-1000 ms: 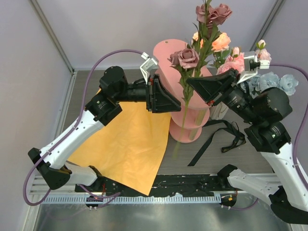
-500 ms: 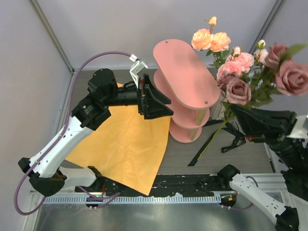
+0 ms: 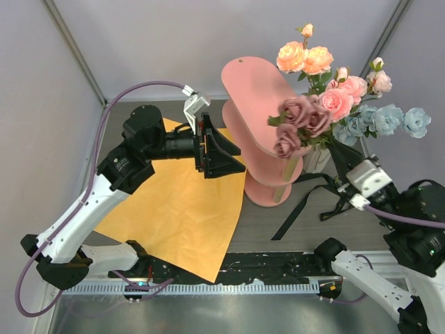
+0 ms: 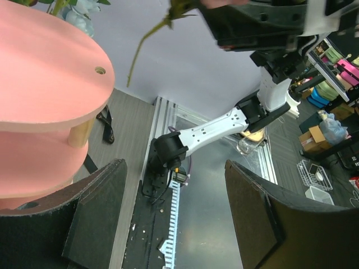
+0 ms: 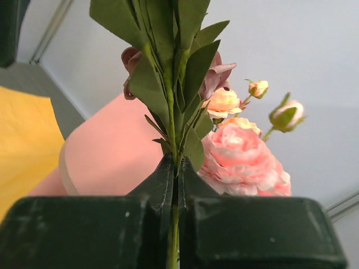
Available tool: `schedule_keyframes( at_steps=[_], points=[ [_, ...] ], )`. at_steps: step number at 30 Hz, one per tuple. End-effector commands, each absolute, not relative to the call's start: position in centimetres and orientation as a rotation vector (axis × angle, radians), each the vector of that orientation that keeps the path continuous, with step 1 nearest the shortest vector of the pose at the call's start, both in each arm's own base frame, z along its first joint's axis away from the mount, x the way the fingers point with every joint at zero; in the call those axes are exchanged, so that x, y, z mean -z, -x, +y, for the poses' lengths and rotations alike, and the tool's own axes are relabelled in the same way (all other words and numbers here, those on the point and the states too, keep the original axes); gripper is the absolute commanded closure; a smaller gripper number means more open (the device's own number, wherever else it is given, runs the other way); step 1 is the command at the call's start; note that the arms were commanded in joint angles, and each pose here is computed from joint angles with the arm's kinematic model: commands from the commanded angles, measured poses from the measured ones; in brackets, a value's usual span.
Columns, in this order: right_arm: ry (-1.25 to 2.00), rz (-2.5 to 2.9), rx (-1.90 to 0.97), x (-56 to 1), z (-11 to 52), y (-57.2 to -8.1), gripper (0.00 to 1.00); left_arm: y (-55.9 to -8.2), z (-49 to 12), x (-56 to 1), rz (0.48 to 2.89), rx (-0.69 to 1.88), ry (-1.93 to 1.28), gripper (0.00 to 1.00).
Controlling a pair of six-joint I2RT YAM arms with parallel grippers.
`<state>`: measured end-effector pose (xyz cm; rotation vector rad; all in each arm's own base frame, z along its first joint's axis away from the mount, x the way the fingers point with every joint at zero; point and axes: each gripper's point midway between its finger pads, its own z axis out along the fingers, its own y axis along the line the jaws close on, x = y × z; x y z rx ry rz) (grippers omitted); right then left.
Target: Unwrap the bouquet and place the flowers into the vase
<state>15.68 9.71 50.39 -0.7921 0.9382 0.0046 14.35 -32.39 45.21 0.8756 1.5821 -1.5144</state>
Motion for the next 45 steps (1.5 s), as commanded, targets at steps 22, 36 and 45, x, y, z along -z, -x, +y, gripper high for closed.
schedule_keyframes(
  at_steps=[22, 36, 45],
  points=[
    [1.175, 0.768, 0.180, -51.2, 20.2, -28.1, 0.99, -12.8, -29.2, -45.2, 1.533, 1.392, -0.883, 0.25],
    [1.097, 0.833, 0.182, -50.3, 16.1, -33.1, 0.99, -13.0, -29.4, -44.5, 1.544, 1.390, -0.890, 0.25],
    [1.016, 0.846, 0.182, -47.1, 14.8, -34.0, 0.99, -13.1, -29.5, -44.3, 1.552, 1.385, -0.896, 0.25]
  ],
)
